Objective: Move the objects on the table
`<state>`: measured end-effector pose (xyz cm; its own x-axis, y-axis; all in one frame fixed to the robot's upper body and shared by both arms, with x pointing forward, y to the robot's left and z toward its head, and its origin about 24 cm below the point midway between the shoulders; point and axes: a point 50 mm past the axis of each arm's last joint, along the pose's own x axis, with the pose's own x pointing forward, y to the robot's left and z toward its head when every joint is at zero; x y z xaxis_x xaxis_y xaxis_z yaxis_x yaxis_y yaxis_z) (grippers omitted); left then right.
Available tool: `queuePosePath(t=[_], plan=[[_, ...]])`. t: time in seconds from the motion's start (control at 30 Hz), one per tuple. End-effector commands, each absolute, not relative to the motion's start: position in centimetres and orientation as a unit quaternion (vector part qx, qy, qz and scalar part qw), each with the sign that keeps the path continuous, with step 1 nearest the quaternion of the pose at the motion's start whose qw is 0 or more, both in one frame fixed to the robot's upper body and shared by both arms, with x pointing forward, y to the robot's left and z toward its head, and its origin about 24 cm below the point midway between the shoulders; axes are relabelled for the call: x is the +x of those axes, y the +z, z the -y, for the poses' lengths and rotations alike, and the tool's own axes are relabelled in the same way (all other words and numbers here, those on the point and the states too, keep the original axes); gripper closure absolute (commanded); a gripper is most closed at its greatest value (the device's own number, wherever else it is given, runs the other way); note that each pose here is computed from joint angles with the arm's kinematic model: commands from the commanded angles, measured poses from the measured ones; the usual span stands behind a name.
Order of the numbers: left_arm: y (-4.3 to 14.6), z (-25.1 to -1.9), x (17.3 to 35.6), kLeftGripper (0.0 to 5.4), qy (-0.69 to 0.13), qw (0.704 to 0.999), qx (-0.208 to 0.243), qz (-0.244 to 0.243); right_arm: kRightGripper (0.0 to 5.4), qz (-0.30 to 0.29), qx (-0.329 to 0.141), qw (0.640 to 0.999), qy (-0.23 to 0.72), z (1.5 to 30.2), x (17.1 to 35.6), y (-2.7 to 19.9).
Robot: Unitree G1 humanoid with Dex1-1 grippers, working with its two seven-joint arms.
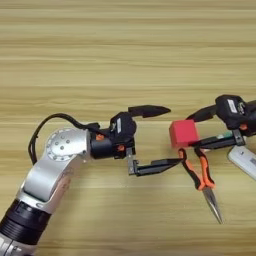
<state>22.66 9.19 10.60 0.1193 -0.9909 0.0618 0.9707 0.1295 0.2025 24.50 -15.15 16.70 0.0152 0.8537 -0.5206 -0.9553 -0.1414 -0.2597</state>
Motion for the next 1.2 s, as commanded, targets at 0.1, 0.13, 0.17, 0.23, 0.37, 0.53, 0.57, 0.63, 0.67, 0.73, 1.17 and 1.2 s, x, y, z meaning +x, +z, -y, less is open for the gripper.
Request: queuePosePath(t=[0.1,0.13,0.17,0.23,0.37,0.53,0.57,0.63,0.67,0.73,1.17,1.2], plan=[[10.65,-8.91,22.8,0.0,-0.663,0.74,0.068,0.092,3.1,-0.066,-0.299,0.641,0.704,14.31,24.33,17.51],[10.63,-8.9,22.8,0.0,-0.663,0.74,0.068,0.092,3.1,-0.064,-0.299,0.64,0.705,14.23,24.28,17.55],[10.6,-8.88,22.82,0.0,-0.663,0.74,0.069,0.092,3.1,-0.063,-0.298,0.64,0.706,14.14,24.23,17.59],[10.56,-8.84,22.82,0.22,-0.663,0.74,0.069,0.092,3.1,-0.06,-0.297,0.639,0.707,14.01,24.15,17.66],[10.51,-8.82,22.82,0.59,-0.663,0.74,0.07,0.092,3.1,-0.056,-0.296,0.638,0.709,13.86,24.06,17.77],[10.49,-8.84,22.85,1.09,-0.663,0.739,0.072,0.093,3.1,-0.054,-0.295,0.637,0.71,13.74,23.97,17.89],[10.49,-8.85,22.87,1.14,-0.663,0.739,0.072,0.093,3.1,-0.054,-0.295,0.637,0.71,13.74,23.98,17.89],[10.48,-8.86,22.88,1.37,-0.663,0.739,0.073,0.093,3.1,-0.054,-0.295,0.638,0.709,13.75,23.99,17.88],[10.47,-8.86,22.88,1.44,-0.663,0.739,0.073,0.093,3.1,-0.054,-0.295,0.638,0.709,13.75,23.99,17.87],[10.47,-8.88,22.87,1.63,-0.663,0.739,0.073,0.093,3.1,-0.054,-0.295,0.638,0.709,13.77,24.0,17.86],[10.38,-8.97,22.9,2.87,-0.662,0.74,0.077,0.093,3.1,-0.06,-0.302,0.641,0.703,14.15,24.22,17.79],[10.36,-8.97,22.91,2.98,-0.662,0.74,0.078,0.093,3.1,-0.06,-0.303,0.641,0.703,14.16,24.23,17.8]])
